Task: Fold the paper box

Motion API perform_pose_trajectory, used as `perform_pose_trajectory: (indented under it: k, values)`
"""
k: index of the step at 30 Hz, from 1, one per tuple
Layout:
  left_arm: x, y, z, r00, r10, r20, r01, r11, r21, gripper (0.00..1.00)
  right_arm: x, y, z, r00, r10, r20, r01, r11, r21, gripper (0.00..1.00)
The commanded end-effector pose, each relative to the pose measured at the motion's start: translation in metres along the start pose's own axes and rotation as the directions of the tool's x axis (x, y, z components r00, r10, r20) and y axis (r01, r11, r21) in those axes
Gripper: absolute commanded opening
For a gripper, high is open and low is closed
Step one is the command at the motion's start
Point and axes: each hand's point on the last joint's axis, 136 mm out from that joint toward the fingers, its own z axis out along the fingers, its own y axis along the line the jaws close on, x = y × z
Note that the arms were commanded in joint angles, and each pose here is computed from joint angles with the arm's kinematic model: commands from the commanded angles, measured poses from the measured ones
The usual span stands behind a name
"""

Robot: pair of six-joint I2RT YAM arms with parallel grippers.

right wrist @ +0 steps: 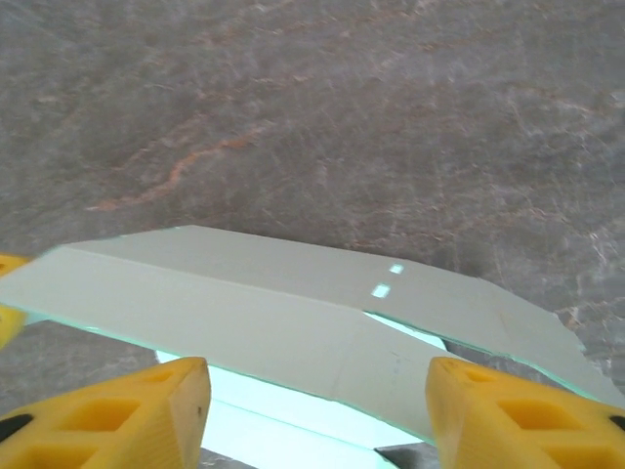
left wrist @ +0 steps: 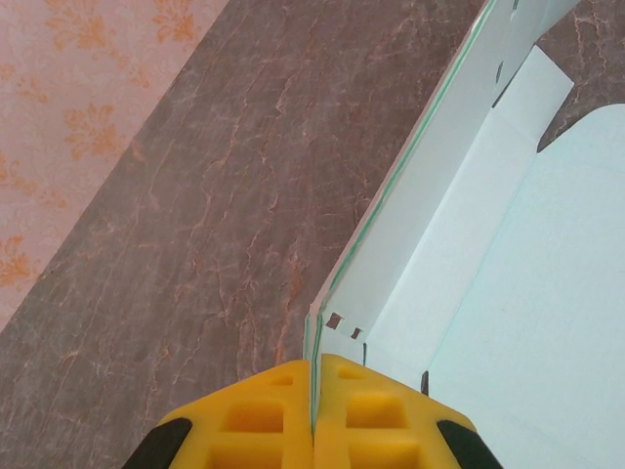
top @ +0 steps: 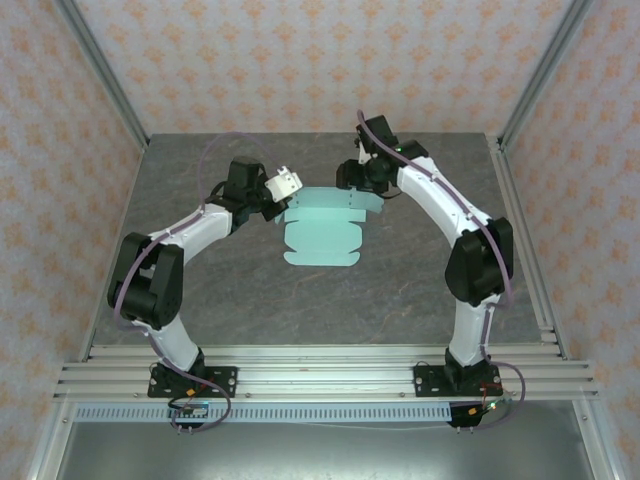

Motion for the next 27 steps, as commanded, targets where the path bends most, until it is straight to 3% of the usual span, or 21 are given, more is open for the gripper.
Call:
perform_pose_trajectory:
  k: [1,10,14,27]
  values:
    - [0.002,-0.002,0.006,1.000,0.012,-0.007,-0.012,1.000,-0.010,0.00,-0.002,-0.009,-0.005,0.999,-0.001,0.035,-0.001,0.998,0.066,0.65]
    - [0.001,-0.003,0.008,1.000,0.015,-0.011,-0.015,1.000,-0.006,0.00,-0.009,0.002,0.002,1.000,-0.012,0.017,0.012,1.000,0.016,0.72]
    - [0.004,-0.005,0.011,1.000,0.017,-0.024,-0.017,1.000,-0.013,0.00,-0.007,0.011,0.003,0.999,0.033,0.005,-0.033,0.999,-0.031,0.71]
    - [0.009,-0.005,0.016,0.999,0.018,-0.037,-0.019,0.999,-0.031,0.00,-0.001,-0.004,0.013,0.988,0.149,0.052,-0.149,0.989,0.002,0.64]
